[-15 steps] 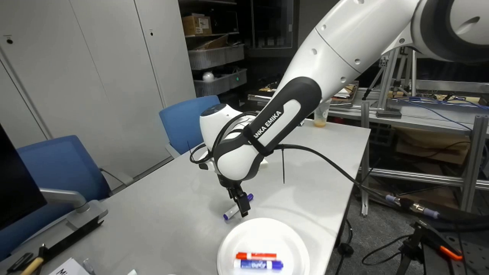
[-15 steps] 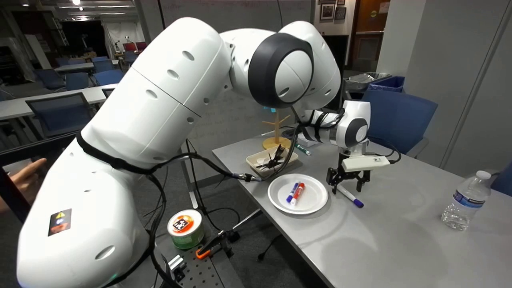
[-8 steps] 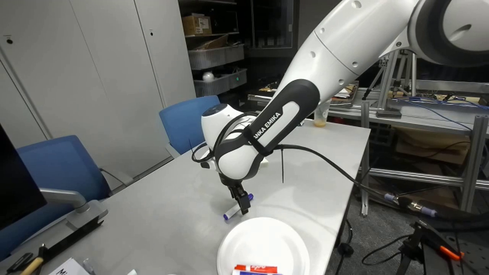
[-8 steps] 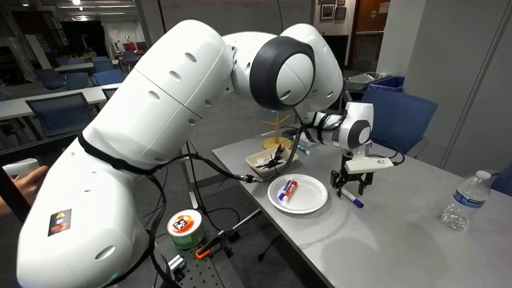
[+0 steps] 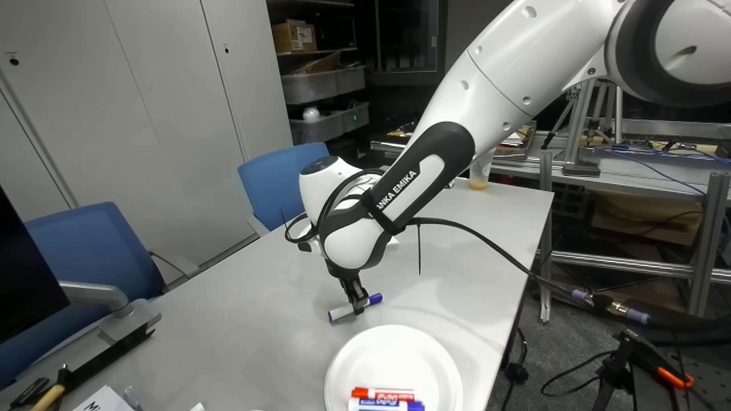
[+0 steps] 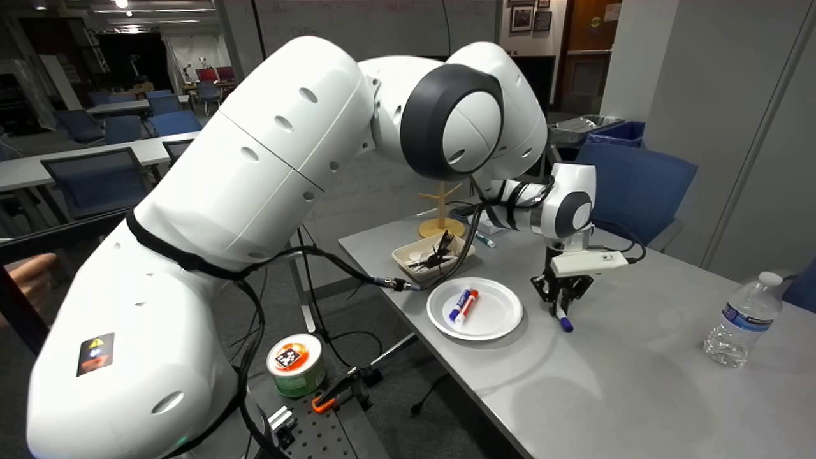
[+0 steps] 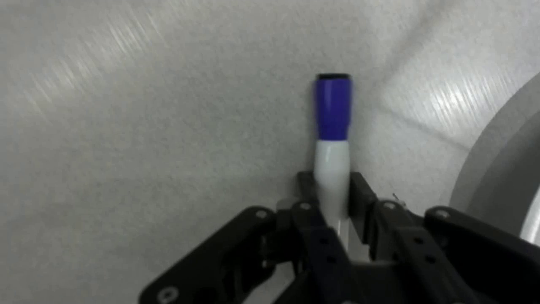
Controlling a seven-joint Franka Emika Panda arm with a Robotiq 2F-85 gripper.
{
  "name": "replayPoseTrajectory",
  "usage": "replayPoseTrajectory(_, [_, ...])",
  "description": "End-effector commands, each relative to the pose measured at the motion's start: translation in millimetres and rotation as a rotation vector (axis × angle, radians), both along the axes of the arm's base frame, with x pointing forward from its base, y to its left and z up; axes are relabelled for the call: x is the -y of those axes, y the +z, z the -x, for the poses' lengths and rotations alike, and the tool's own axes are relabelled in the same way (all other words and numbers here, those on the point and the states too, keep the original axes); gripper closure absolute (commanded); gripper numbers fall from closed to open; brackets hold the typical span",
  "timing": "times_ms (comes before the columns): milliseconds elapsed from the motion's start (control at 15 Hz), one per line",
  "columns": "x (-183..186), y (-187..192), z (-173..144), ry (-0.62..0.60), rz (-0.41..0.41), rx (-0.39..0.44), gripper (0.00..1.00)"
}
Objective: Put the markers on the plate
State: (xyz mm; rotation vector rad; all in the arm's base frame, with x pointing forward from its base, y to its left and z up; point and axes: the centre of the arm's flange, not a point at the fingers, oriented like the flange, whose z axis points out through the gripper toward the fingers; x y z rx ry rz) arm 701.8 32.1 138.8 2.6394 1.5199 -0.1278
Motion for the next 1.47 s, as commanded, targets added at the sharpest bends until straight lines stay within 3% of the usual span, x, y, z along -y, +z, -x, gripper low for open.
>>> replayPoseTrajectory(0, [0.0, 11.4, -5.4, -0.011, 0.015, 0.022, 0.96])
replayPoseTrajectory(667, [-35.2, 94.3, 42.1, -0.158, -0.014, -0.028, 0.94])
replayPoseTrajectory(1067, [-73.2, 90.9, 87.0, -0.297, -0.084, -0.088, 0.94])
replayPoseTrajectory(1400, [-91.9, 61.1, 118.8, -0.388, -0.112, -0.133, 0.94])
